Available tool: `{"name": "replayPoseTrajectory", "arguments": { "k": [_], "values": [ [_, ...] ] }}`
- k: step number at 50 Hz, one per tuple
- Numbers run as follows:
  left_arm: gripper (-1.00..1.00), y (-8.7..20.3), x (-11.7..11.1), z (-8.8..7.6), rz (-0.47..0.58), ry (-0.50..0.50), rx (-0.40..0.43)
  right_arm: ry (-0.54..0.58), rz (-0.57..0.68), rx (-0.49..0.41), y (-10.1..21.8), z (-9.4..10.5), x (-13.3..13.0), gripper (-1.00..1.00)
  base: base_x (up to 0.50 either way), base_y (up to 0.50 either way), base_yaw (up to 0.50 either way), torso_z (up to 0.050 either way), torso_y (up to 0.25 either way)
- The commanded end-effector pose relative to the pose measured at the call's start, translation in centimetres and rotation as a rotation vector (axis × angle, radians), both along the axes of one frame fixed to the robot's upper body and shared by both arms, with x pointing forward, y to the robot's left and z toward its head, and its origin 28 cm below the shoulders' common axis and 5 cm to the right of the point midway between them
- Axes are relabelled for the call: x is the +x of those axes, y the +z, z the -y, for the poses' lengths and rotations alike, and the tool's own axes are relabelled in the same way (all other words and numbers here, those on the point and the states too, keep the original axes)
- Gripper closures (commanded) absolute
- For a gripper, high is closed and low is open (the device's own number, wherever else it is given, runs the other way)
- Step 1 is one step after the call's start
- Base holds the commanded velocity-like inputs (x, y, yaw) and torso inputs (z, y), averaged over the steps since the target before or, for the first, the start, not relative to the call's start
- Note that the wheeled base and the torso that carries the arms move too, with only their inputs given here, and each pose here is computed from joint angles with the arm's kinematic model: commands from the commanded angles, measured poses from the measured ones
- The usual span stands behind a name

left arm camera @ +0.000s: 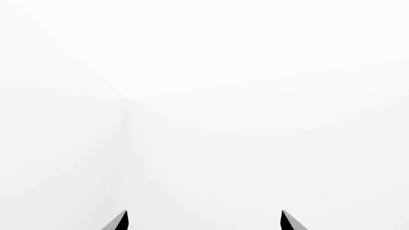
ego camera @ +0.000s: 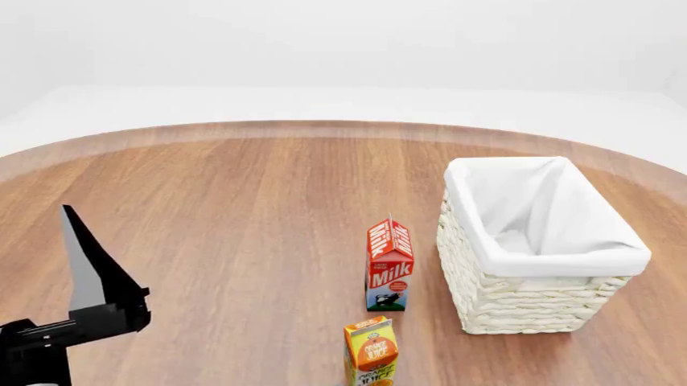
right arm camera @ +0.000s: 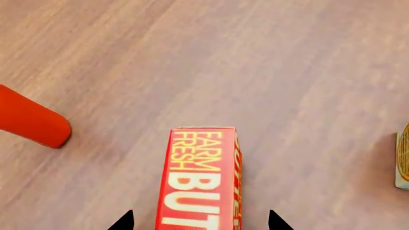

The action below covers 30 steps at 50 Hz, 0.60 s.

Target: Pick up the cream cheese box and the butter, and put them in the basket.

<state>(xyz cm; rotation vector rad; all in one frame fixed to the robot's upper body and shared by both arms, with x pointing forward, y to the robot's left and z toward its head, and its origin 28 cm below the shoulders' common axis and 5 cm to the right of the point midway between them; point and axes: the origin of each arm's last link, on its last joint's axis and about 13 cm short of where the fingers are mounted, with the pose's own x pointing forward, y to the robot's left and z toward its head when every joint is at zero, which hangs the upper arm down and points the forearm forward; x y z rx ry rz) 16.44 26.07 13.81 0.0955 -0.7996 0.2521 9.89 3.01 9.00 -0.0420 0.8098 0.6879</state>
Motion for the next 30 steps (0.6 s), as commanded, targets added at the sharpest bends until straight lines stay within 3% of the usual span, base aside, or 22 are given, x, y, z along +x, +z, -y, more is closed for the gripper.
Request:
{"name": "replayPoseTrajectory", "arguments": {
  "k": [1, 13, 30],
  "values": [
    [-1.00, 0.0, 0.0, -0.1, 0.001, 0.003, -0.002, 0.012, -0.012, -0.007, -0.9, -0.2, 0.1, -1.00, 0.00, 0.00, 0.00, 0.000, 0.000],
    [-1.00, 0.0, 0.0, -0.1, 0.002, 0.005, -0.003, 0.013, -0.043, -0.014, -2.7, -0.3, 0.5, -1.00, 0.00, 0.00, 0.00, 0.000, 0.000],
    [-1.00, 0.1, 0.0, -0.2, 0.003, 0.007, -0.007, 0.041, -0.053, -0.034, -1.0, -0.4, -0.7, -1.00, 0.00, 0.00, 0.00, 0.000, 0.000]
  ]
}}
